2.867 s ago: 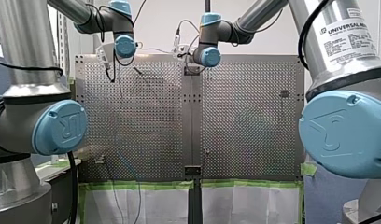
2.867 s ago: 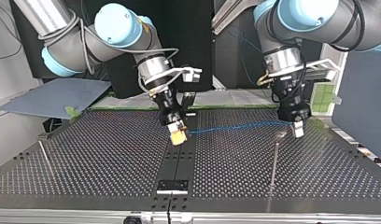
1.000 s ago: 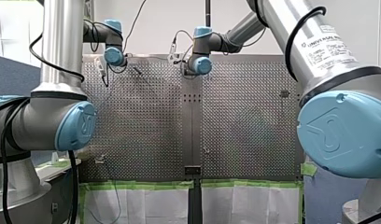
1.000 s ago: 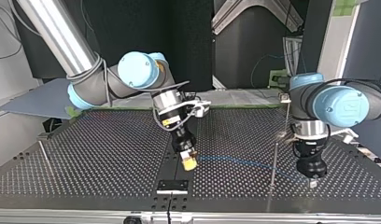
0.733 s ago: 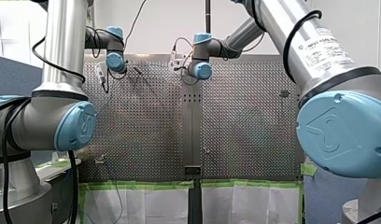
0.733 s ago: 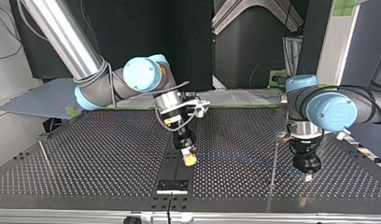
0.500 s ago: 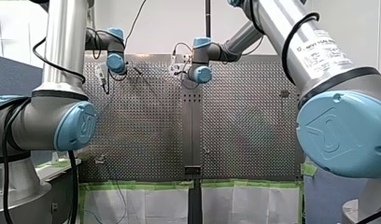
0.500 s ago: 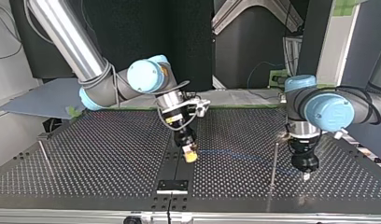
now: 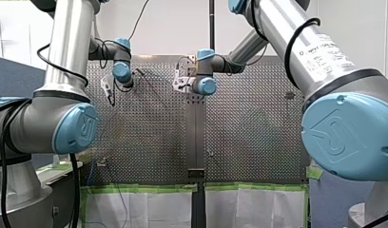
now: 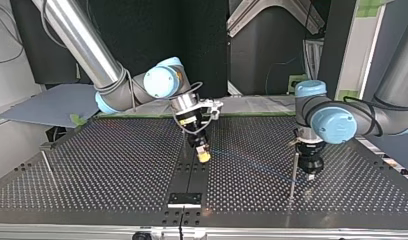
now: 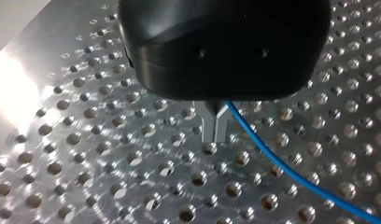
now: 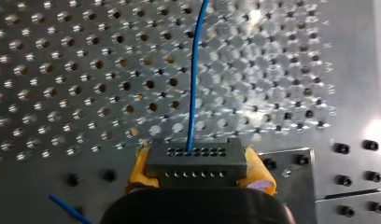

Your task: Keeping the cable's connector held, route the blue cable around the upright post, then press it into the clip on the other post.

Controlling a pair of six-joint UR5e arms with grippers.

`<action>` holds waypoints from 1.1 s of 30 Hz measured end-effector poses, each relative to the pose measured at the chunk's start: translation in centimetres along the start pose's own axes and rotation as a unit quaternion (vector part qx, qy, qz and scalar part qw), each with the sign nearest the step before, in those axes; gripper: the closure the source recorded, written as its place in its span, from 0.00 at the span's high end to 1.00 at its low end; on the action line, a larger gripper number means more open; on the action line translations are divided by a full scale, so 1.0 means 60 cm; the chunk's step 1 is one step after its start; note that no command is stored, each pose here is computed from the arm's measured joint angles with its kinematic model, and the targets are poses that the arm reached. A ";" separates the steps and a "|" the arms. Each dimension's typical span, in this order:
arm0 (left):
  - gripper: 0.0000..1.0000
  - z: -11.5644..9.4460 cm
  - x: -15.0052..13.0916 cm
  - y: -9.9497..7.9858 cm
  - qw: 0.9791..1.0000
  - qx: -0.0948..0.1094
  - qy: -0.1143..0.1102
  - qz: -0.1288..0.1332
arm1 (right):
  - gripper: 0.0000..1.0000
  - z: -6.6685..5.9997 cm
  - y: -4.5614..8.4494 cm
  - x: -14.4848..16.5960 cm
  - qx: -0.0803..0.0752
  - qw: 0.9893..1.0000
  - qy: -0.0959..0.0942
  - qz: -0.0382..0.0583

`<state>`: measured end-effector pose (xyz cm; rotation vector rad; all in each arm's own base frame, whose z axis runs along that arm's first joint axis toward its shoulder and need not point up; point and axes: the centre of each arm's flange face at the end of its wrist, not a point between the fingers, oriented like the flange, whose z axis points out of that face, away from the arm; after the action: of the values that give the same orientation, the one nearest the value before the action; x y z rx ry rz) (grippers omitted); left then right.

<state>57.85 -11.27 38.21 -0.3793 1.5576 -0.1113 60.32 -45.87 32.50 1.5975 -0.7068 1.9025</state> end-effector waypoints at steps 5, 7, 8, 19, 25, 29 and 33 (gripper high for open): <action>0.36 -0.001 0.010 -0.012 1.000 0.015 0.008 -0.009 | 0.00 -0.011 0.004 -0.025 -0.004 1.000 -0.015 -0.004; 0.47 0.001 0.022 -0.014 1.000 0.020 0.017 -0.012 | 0.00 -0.017 0.007 -0.037 -0.008 1.000 -0.022 -0.005; 0.66 0.002 0.029 -0.014 0.999 0.021 0.022 -0.011 | 0.00 -0.019 0.009 -0.042 -0.010 1.000 -0.025 -0.006; 0.93 0.000 0.080 -0.012 0.998 -0.009 0.059 0.007 | 0.00 -0.061 0.018 -0.118 -0.029 0.997 -0.071 -0.011; 0.96 0.005 0.079 -0.019 0.999 0.006 0.050 -0.005 | 0.00 -0.079 0.022 -0.171 -0.037 0.995 -0.094 -0.014; 0.96 0.009 0.082 -0.024 0.999 0.020 0.047 -0.013 | 0.00 -0.087 0.025 -0.209 -0.046 0.993 -0.111 -0.018; 0.96 0.011 0.085 -0.027 0.998 0.032 0.049 -0.017 | 0.00 -0.095 0.030 -0.253 -0.054 0.990 -0.126 -0.019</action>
<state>58.89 -14.25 33.83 -0.3553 1.6402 -0.2079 57.23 -44.33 16.58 1.7856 -0.8612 1.6238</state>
